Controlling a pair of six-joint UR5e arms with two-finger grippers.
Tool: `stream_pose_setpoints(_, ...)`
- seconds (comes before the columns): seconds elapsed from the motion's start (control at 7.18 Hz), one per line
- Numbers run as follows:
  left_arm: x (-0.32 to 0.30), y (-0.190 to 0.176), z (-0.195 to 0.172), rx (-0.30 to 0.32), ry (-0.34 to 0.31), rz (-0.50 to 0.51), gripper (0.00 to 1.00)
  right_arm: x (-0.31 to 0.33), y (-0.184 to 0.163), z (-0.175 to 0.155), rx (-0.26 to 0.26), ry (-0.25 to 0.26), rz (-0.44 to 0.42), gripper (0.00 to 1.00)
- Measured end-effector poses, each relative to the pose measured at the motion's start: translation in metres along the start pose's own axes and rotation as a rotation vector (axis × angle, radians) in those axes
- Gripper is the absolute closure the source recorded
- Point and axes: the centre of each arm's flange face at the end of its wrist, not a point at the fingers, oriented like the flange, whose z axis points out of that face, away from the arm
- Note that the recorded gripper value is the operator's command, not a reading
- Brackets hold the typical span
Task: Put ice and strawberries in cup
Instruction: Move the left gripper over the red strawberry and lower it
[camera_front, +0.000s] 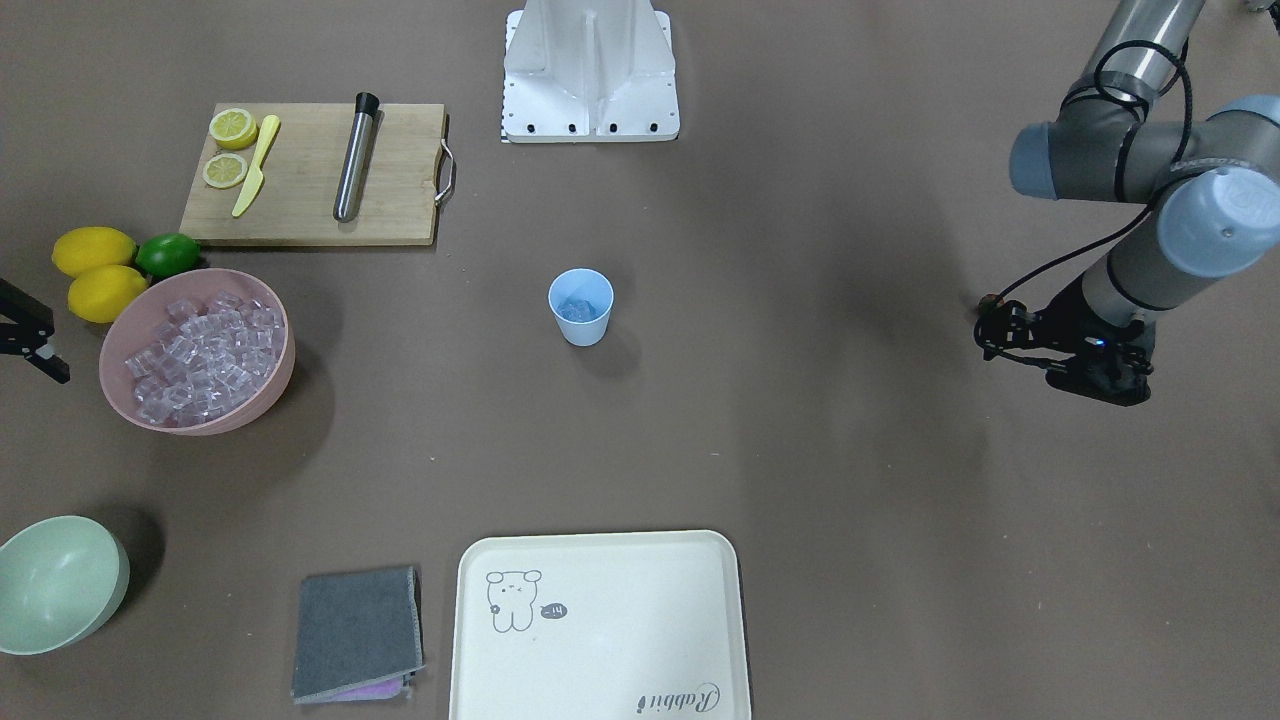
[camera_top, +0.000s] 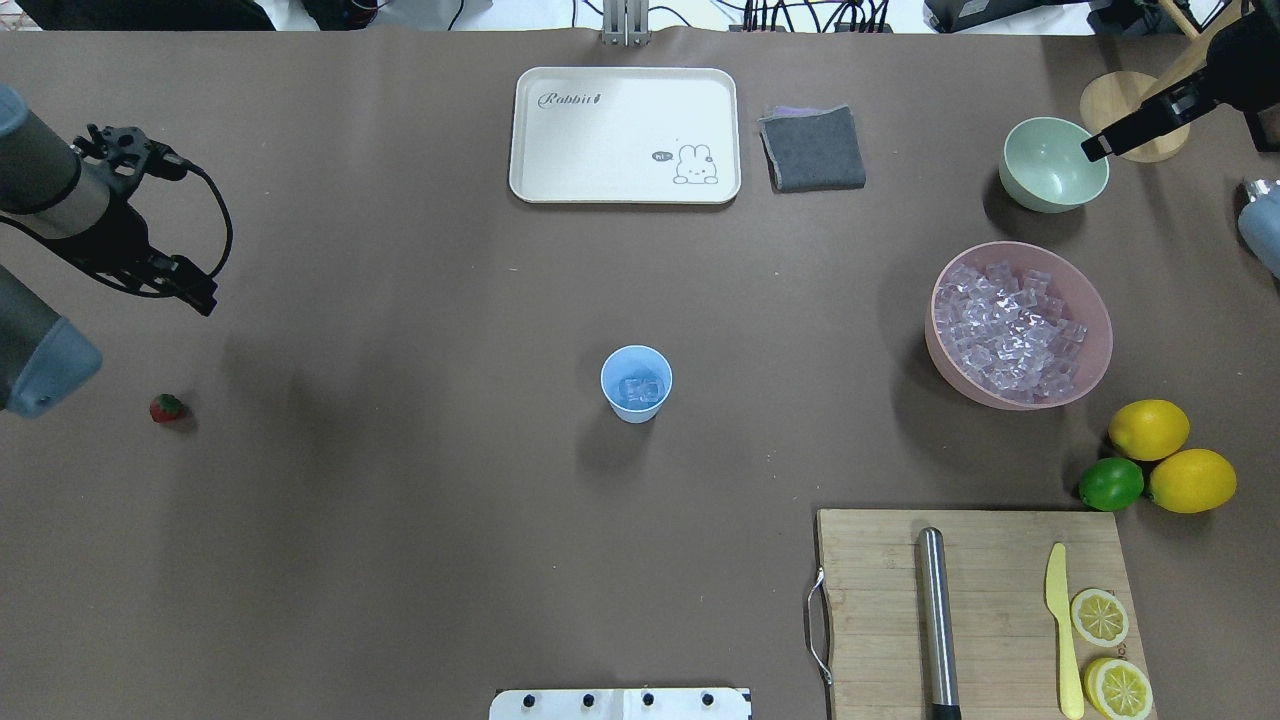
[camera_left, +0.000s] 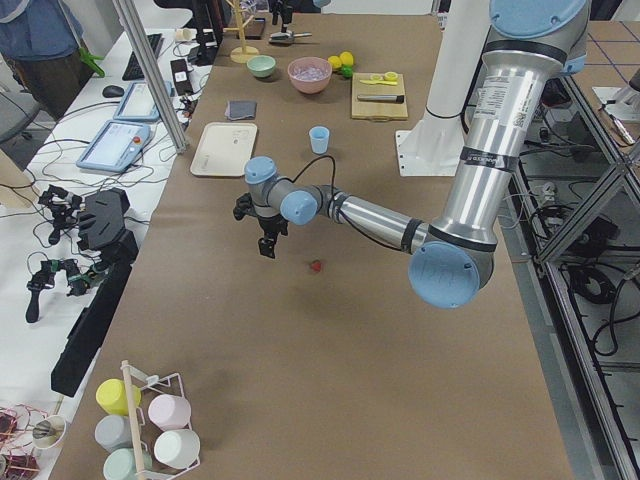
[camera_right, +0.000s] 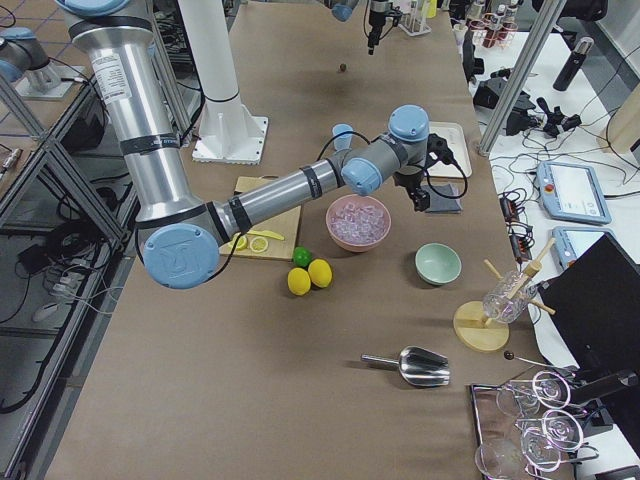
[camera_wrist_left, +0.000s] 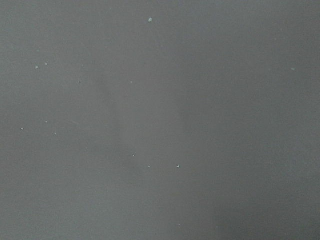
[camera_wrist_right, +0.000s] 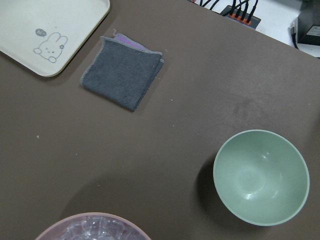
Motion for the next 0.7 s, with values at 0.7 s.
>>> stream_pose_setpoints(0.7, 0.003, 0.047, 0.04, -0.09, -0.008, 0.012, 0.03, 0.012, 0.005, 0.007, 0.0, 0.08, -0.003, 0.0)
